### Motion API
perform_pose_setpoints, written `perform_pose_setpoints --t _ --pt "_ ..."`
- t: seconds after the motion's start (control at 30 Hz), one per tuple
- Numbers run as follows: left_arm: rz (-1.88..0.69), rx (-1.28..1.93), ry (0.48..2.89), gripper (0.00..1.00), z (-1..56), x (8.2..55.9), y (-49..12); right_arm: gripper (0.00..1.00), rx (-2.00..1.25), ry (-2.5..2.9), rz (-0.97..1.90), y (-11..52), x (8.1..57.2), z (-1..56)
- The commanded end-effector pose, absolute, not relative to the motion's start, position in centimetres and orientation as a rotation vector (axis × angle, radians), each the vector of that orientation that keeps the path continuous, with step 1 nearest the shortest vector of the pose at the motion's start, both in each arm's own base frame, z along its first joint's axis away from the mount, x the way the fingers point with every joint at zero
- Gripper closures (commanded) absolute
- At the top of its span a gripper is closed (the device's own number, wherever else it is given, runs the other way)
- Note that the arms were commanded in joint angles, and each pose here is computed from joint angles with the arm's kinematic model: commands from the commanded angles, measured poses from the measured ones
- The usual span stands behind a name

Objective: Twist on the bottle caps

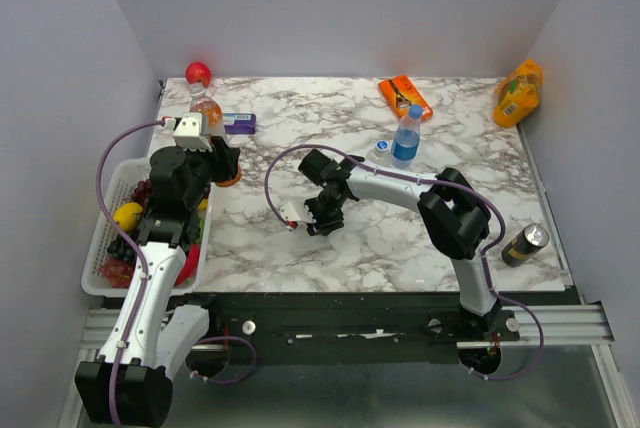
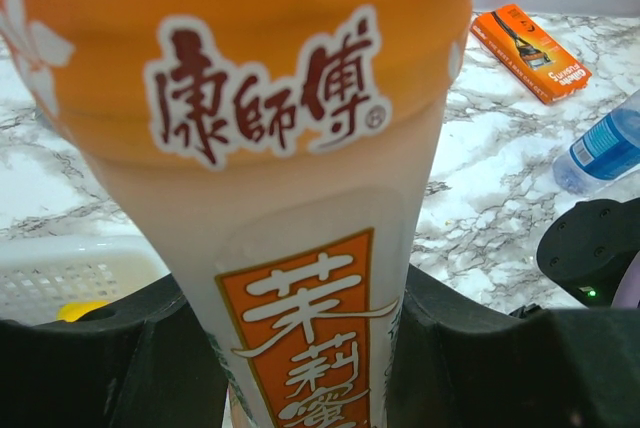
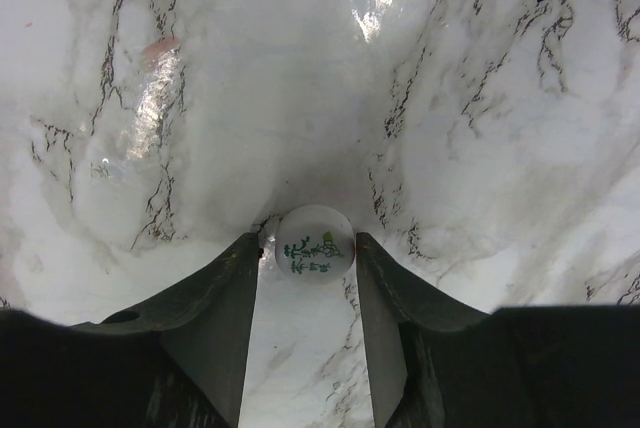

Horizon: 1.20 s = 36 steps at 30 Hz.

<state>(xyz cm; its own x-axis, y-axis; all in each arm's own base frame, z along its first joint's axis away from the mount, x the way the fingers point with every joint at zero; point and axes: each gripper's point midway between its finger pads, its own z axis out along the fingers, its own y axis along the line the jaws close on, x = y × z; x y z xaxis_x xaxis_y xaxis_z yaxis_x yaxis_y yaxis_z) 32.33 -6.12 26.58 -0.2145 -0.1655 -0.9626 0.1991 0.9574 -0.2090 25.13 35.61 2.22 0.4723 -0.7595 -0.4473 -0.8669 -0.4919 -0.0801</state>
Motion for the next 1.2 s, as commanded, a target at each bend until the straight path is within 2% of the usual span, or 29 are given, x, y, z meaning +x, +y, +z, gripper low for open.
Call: perform_pose_setpoints --t 0.0,0.3,0.43,0.57,0.73,0.97,1.17 --pt "-0.36 0.028 1.738 1.0 26.8 32.0 -6.3 0.51 -2.435 1.382 0.476 36.1 25.6 1.5" --pt "-0.419 0.088 1.736 1.0 26.2 32.0 -7.5 0.62 -2.399 1.369 0.483 36.6 25.6 2.7" --pt "-0.523 0.308 1.691 1.0 25.9 31.0 -10.5 0.64 -2.298 1.383 0.537 37.1 25.1 7.2" --pt "-0.569 0.59 1.623 1.0 24.2 29.1 -13.7 0.64 -2.12 1.398 0.647 36.6 24.5 16.0" --pt "-0.58 0.872 1.535 1.0 21.9 26.8 -16.8 0.65 -1.956 1.429 0.775 34.2 23.4 24.2" --pt "-0.641 1.003 1.383 1.0 19.7 24.0 -21.2 0.64 -1.845 1.438 0.803 29.4 22.4 31.6" --pt "-0.693 1.079 1.252 1.0 18.5 21.2 -24.4 0.63 -1.895 1.357 0.87 27.8 18.9 34.4"
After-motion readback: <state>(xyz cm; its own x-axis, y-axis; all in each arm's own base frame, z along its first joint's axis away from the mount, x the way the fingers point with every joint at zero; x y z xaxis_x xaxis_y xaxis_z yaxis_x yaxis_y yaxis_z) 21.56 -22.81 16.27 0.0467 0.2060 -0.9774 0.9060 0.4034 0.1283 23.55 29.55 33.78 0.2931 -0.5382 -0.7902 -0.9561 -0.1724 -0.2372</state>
